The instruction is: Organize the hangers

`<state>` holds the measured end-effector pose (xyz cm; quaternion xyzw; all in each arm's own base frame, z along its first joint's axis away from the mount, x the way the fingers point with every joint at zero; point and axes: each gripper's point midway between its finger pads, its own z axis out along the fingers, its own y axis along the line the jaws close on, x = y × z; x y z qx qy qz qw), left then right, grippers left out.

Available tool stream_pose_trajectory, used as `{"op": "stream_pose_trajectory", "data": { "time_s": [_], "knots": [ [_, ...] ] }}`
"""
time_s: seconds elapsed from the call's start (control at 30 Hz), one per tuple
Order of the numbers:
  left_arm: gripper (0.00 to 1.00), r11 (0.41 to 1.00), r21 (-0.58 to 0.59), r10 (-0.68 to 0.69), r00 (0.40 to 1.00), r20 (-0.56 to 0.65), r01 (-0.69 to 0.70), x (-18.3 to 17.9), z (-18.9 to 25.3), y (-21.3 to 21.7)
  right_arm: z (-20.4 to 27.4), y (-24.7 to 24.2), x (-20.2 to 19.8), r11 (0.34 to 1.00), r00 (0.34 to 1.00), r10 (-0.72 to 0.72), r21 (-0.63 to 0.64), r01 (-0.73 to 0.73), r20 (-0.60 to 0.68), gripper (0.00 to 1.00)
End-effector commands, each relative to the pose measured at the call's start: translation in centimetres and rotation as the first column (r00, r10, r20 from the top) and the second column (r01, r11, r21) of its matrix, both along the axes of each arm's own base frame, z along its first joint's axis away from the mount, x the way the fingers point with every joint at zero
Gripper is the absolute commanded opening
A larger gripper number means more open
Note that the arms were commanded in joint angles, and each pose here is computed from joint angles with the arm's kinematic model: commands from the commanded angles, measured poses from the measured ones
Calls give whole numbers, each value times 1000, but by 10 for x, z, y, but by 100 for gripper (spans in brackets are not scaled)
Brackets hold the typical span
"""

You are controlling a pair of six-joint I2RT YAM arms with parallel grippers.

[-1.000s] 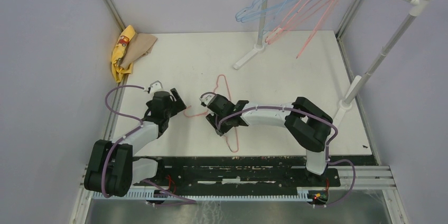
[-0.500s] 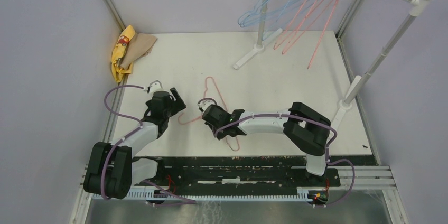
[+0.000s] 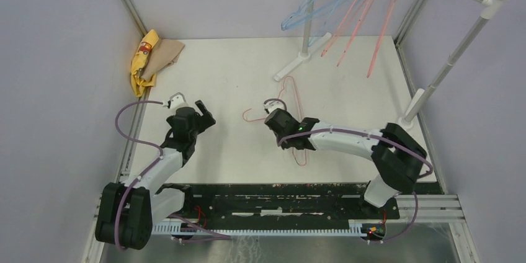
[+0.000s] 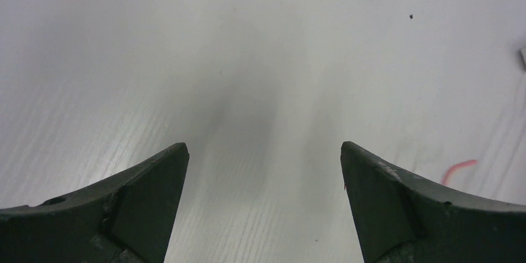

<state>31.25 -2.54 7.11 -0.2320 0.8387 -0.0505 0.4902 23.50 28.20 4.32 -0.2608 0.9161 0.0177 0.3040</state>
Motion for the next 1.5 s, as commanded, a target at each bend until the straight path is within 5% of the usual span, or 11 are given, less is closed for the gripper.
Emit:
{"op": "stream_pose_trajectory", "data": {
  "time_s": [0.0,0.17,0.37,0.57,1.0,1.47],
  "knots": [
    [99,997,18,71,994,82,-72,2,22,14,65,-21,4,990,998,-8,139,-2,66,1],
    [99,999,-1,45,997,69,-45,5,19,8,132,-4,-19,917,993,95,383,-114,68,1],
    [99,999,-7,34,998,57,-34,6,13,5,215,33,-55,732,952,291,618,-287,97,1],
    [99,1000,-14,29,998,63,-28,5,15,4,307,-1,-47,675,936,133,662,-326,326,1],
    [99,1000,-25,0,998,68,2,6,17,-2,353,-105,14,788,858,-251,609,-88,448,1],
    [99,999,-40,-19,998,55,21,10,11,-7,389,-164,-14,789,776,-357,612,-47,520,1]
  ]
}}
